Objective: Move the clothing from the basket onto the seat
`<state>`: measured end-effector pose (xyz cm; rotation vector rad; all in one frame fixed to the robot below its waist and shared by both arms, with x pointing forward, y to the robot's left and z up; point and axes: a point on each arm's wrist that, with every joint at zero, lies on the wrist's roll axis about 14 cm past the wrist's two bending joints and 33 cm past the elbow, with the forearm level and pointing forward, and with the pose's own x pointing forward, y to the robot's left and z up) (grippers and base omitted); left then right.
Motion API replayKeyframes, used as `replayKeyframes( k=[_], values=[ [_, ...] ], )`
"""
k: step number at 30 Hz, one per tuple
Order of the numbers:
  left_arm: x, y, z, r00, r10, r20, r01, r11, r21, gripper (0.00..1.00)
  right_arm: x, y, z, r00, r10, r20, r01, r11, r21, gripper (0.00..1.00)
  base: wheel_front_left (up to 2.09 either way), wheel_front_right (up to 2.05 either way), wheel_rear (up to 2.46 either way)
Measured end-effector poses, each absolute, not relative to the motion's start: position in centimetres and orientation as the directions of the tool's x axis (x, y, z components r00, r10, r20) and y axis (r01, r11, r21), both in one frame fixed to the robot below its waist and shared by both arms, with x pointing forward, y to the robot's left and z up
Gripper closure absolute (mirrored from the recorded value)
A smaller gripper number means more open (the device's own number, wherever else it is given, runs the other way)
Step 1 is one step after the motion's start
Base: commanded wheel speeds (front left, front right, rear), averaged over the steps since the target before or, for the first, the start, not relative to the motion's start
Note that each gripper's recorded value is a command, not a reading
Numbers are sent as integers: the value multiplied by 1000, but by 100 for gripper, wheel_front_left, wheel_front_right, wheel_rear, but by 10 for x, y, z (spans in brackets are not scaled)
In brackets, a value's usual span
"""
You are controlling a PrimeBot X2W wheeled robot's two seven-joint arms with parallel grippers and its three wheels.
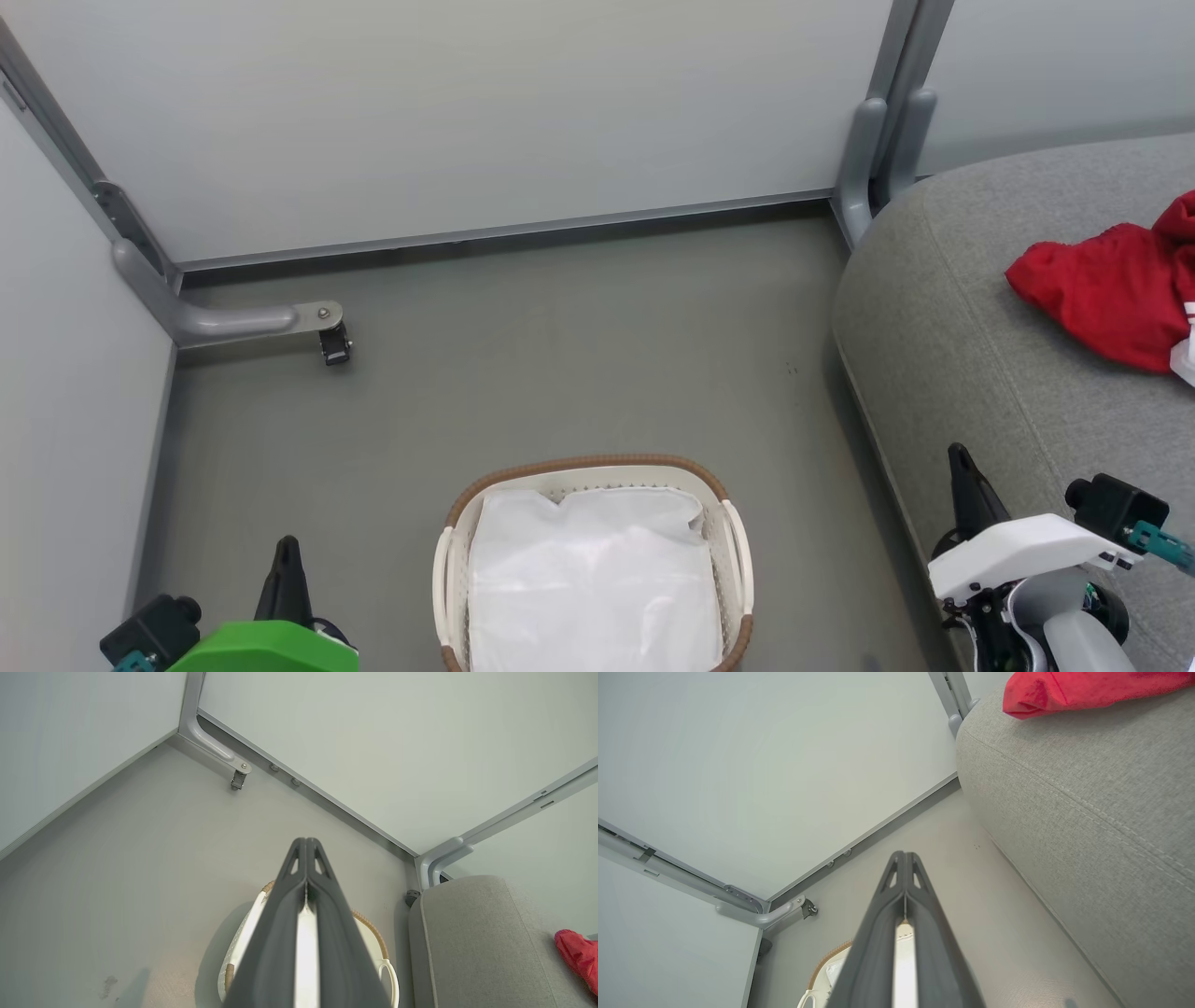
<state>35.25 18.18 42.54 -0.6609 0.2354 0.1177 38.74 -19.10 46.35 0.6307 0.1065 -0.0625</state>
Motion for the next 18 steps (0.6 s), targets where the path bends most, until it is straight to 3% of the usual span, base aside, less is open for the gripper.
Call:
replayKeyframes(
  k=[18],
  values=[
    [363,187,441,974,31,-224,-195,613,-765,100,387,-195,470,993,-35,-117,112,636,764,100,0,0,0]
  ],
)
